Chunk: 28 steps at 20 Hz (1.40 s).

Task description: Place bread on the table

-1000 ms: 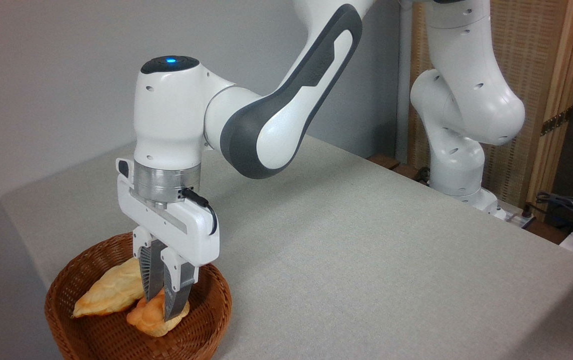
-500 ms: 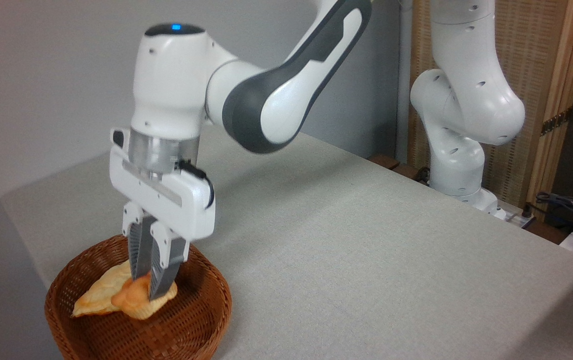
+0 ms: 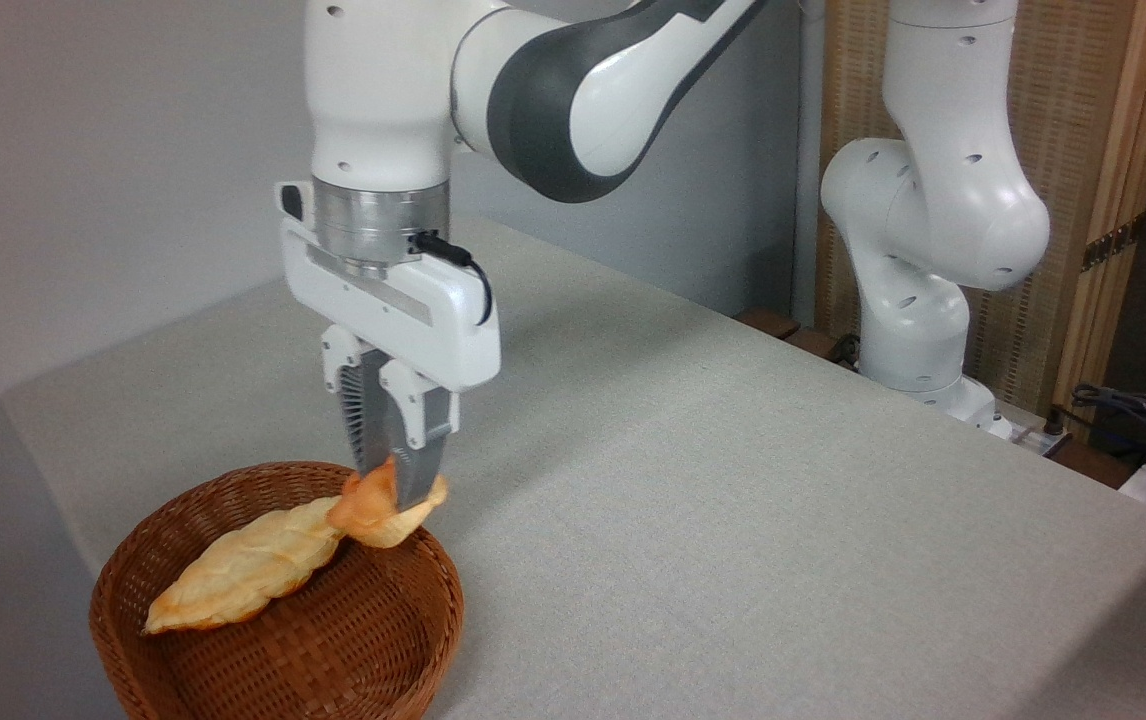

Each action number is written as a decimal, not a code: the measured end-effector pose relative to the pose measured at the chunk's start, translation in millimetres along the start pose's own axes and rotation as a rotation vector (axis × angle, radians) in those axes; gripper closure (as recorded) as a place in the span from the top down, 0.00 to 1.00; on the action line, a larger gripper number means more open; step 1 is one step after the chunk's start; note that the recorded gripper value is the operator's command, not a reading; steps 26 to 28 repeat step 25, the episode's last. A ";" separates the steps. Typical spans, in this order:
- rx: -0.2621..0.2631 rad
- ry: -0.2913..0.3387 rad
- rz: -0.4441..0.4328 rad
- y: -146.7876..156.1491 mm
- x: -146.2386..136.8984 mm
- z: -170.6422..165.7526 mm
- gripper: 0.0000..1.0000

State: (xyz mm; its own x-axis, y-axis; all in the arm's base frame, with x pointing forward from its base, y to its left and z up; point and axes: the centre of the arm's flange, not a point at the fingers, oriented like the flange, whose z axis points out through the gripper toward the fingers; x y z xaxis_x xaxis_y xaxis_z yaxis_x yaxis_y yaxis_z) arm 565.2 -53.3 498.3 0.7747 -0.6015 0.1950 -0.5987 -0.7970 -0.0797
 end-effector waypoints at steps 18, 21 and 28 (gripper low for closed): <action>-0.080 -0.086 0.091 41.1 -29.0 -5.8 1.00; -0.051 -0.040 0.080 35.5 -13.2 -43.8 1.00; -0.065 -0.081 0.087 35.9 -12.8 -57.3 1.00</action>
